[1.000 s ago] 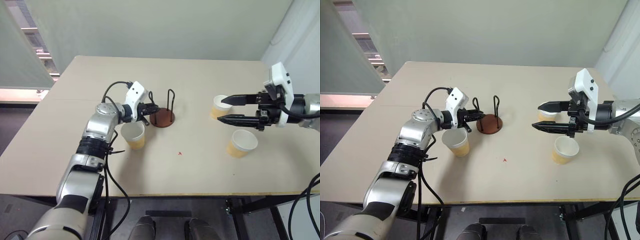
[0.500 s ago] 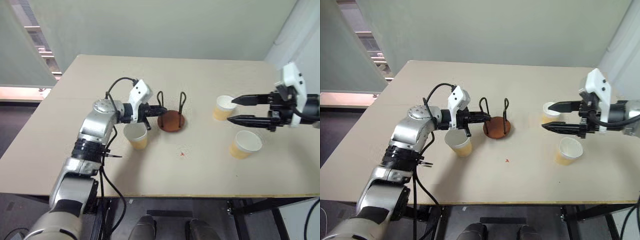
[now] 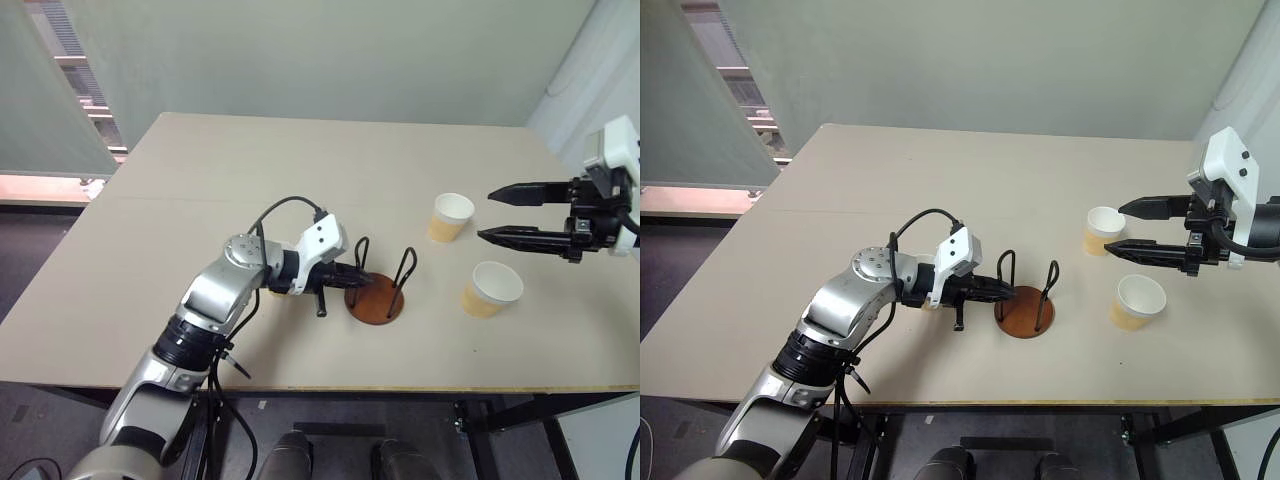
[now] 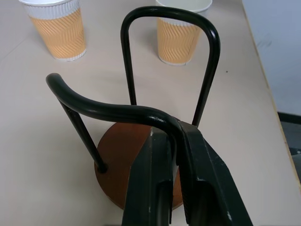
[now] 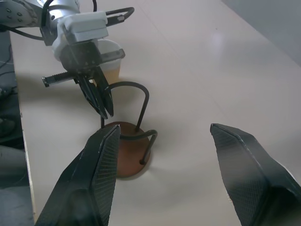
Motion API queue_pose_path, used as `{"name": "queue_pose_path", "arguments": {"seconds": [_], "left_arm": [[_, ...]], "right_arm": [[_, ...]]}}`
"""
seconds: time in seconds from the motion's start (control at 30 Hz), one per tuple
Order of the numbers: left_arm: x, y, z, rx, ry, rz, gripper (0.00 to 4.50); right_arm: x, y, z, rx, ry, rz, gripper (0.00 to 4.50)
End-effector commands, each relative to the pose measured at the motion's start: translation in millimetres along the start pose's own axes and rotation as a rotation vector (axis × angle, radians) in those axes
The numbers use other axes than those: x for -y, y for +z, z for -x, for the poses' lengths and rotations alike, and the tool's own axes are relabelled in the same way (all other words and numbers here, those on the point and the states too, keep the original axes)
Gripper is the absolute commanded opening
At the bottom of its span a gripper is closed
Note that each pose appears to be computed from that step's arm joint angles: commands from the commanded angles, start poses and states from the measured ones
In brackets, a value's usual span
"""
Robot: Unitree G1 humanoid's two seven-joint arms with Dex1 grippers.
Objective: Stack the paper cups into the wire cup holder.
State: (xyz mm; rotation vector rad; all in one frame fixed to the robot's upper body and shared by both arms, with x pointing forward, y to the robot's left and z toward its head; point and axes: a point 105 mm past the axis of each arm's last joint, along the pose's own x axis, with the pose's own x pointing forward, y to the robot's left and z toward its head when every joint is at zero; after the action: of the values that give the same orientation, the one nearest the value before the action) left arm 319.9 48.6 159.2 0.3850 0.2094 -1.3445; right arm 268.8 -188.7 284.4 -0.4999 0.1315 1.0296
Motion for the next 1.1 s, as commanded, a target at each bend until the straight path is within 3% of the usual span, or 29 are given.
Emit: {"name": "queue_pose_path", "arguments": {"seconds": [0.03, 0.17, 0.47, 0.7, 0.9, 1.1], "left_arm": [[1.4, -6.5, -1.1, -0.046, 0.021, -0.027, 0.08], [4.1, -4.6, 7.2, -0.068, 0.012, -0.051, 1.11], [-10.3, 12.9, 41.7, -0.081, 0.129, -0.182, 4.16], [-10.3, 27.9, 69.0, -0.072, 0.164, -0.203, 4.16], [-18.2, 58.8, 111.9, 0.081, 0.251, -0.096, 4.16], [-4.3, 57.6, 138.0, 0.11, 0.262, -0.082, 4.16]], "right_arm": [[0.6, 8.3, 2.6, 0.017, -0.015, 0.052, 3.16], [6.8, 1.3, -4.0, -0.012, -0.011, 0.049, 3.16], [38.3, -10.0, -33.5, -0.066, -0.006, 0.107, 3.16], [76.0, -25.0, -56.3, -0.181, -0.048, 0.207, 3.16], [103.8, -57.1, -77.0, -0.355, -0.068, 0.261, 3.16], [117.3, -81.6, -83.9, -0.447, -0.08, 0.228, 3.16]]}}
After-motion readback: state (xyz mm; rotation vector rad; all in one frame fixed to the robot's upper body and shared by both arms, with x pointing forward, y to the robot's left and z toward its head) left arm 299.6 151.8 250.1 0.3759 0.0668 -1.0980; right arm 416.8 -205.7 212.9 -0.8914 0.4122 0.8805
